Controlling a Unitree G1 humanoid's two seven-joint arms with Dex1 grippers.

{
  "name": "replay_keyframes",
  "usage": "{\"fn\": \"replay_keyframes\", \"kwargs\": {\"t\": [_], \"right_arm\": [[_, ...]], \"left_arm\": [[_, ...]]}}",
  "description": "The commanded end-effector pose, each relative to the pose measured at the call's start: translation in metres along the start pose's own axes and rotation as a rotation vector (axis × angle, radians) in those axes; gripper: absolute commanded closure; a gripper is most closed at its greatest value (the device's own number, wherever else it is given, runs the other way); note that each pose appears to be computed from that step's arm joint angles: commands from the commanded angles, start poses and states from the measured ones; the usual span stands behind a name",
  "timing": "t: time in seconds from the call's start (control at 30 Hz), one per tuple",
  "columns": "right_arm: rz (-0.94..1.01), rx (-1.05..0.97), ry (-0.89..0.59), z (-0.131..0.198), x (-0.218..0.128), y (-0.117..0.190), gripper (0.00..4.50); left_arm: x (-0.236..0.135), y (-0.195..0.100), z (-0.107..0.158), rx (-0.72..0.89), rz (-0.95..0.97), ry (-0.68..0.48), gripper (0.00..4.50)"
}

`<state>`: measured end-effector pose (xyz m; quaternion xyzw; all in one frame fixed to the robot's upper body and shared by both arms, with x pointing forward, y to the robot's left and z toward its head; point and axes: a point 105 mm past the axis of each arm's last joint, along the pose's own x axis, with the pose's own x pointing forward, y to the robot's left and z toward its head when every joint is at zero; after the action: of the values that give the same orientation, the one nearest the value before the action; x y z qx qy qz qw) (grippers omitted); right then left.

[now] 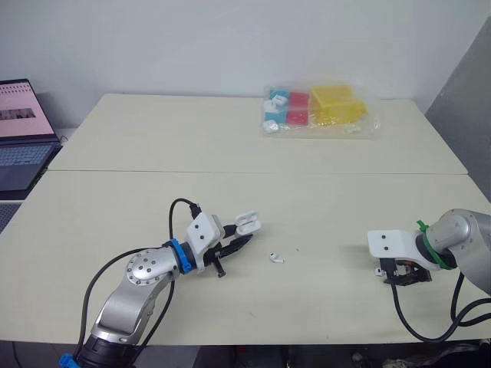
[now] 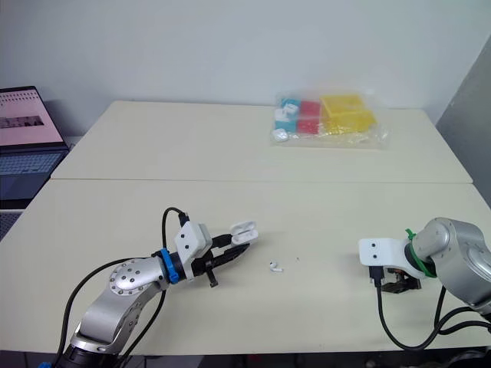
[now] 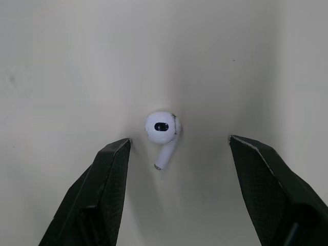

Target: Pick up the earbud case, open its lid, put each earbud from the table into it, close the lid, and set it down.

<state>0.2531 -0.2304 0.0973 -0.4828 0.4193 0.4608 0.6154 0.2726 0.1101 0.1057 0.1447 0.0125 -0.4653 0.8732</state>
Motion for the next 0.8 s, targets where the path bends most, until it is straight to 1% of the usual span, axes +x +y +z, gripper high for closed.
{"fn": "replay_keyframes", "kwargs": {"t": [0.03,0.33,0.47,0.53,0.6,0.77,0.8], "right_arm": [[-0.012,-0.004,-0.013,0.0047,-0.0011,-0.0028,1.34],[-0.018,0.011,-0.030,0.0106,0.0002,-0.0036,1.34],[-0.016,0.013,-0.020,0.0078,0.0021,-0.0013,1.34],[-0.015,0.019,-0.021,0.0077,0.0028,-0.0003,1.70],[-0.018,0.021,-0.024,0.0087,0.0031,0.0001,2.24],[-0.020,0.032,-0.039,0.0128,0.0031,0.0005,3.98],[-0.021,0.031,-0.038,0.0129,0.0031,0.0006,4.09]], "left_arm": [[-0.0002,-0.0030,0.0123,0.043,-0.002,-0.040,3.70],[-0.0016,-0.0053,0.0130,0.038,-0.003,-0.037,3.70],[-0.0012,-0.0073,0.0137,0.035,-0.008,-0.036,3.70],[-0.0010,-0.0079,0.0136,0.033,-0.009,-0.034,3.70],[-0.0010,-0.0080,0.0138,0.032,-0.010,-0.034,3.70],[-0.0012,-0.0087,0.0134,0.025,-0.014,-0.032,3.70],[-0.0012,-0.0087,0.0133,0.025,-0.014,-0.031,3.70]]}}
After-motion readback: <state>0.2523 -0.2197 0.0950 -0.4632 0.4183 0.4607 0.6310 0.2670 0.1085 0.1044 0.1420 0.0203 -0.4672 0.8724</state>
